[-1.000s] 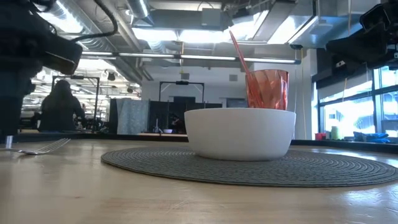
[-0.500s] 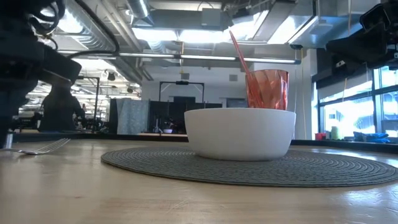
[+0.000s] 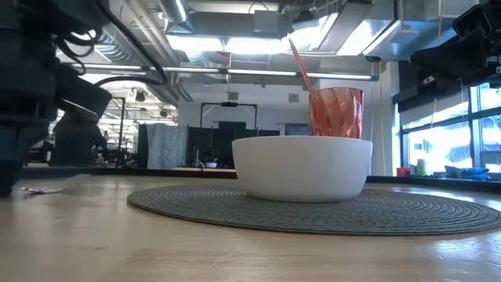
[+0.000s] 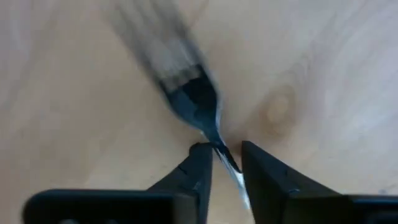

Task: Pick & Place Utensil
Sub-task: Put the silver fork into the white bowl

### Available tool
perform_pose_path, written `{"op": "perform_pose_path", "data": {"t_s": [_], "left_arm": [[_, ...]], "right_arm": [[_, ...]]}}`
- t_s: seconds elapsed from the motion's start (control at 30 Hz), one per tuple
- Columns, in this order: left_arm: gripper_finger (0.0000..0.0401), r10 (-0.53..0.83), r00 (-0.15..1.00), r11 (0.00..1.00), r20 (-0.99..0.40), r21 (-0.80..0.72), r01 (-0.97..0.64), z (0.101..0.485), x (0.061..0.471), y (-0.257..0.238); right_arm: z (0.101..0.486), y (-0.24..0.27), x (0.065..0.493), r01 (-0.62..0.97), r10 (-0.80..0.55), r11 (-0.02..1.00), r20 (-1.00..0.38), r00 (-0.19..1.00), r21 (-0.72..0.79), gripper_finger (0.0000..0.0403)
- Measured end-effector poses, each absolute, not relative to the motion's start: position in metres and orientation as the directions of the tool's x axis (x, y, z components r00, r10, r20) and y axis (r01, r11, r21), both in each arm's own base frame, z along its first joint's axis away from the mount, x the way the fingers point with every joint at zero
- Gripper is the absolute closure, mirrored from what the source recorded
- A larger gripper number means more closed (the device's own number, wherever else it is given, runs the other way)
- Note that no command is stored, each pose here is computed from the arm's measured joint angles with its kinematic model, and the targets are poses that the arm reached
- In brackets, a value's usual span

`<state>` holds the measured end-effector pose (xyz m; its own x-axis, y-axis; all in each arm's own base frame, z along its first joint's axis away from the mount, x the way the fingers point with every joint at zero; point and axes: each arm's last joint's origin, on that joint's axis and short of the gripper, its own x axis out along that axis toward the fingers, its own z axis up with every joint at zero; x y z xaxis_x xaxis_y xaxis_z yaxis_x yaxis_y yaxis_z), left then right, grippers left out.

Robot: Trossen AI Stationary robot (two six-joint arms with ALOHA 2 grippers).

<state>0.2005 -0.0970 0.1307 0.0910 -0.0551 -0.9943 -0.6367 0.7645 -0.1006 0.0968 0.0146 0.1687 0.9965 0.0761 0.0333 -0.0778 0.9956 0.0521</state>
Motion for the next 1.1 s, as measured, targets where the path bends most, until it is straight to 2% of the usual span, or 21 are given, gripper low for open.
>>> {"op": "perform_pose_path", "data": {"t_s": [0.17,0.33,0.5,0.6,0.7,0.83,0.97,1.1], "left_arm": [[0.0387,-0.041,0.083,0.799,-0.996,-0.083,-0.596,0.13,0.204,-0.087],[0.039,-0.022,0.082,0.824,-0.996,-0.065,-0.562,0.131,0.204,-0.086],[0.0394,0.12,0.072,0.849,-0.99,0.064,-0.525,0.146,0.207,-0.092],[0.0395,0.142,0.134,0.856,-0.981,0.054,-0.513,0.17,0.219,-0.101],[0.0395,0.195,0.121,0.863,-0.973,0.111,-0.493,0.19,0.221,-0.106],[0.0396,0.24,0.21,0.864,-0.948,0.11,-0.49,0.219,0.233,-0.112],[0.0397,0.275,0.269,0.879,-0.923,0.129,-0.459,0.231,0.246,-0.116],[0.0397,0.294,0.241,0.897,-0.925,0.179,-0.405,0.226,0.27,-0.118]], "right_arm": [[0.169,0.015,0.097,-0.078,0.076,0.996,0.034,0.997,0.052,0.0379],[0.169,0.015,0.097,-0.078,0.076,0.996,0.033,0.997,0.051,0.0379],[0.169,0.015,0.097,-0.078,0.076,0.996,0.033,0.997,0.052,0.0379],[0.169,0.015,0.097,-0.078,0.076,0.996,0.033,0.997,0.053,0.0379],[0.169,0.015,0.097,-0.078,0.076,0.996,0.034,0.997,0.053,0.0379],[0.169,0.015,0.097,-0.078,0.076,0.996,0.034,0.996,0.052,0.0379],[0.169,0.015,0.097,-0.078,0.076,0.996,0.034,0.997,0.052,0.0379],[0.169,0.015,0.097,-0.078,0.076,0.996,0.034,0.997,0.05,0.0379]]}}
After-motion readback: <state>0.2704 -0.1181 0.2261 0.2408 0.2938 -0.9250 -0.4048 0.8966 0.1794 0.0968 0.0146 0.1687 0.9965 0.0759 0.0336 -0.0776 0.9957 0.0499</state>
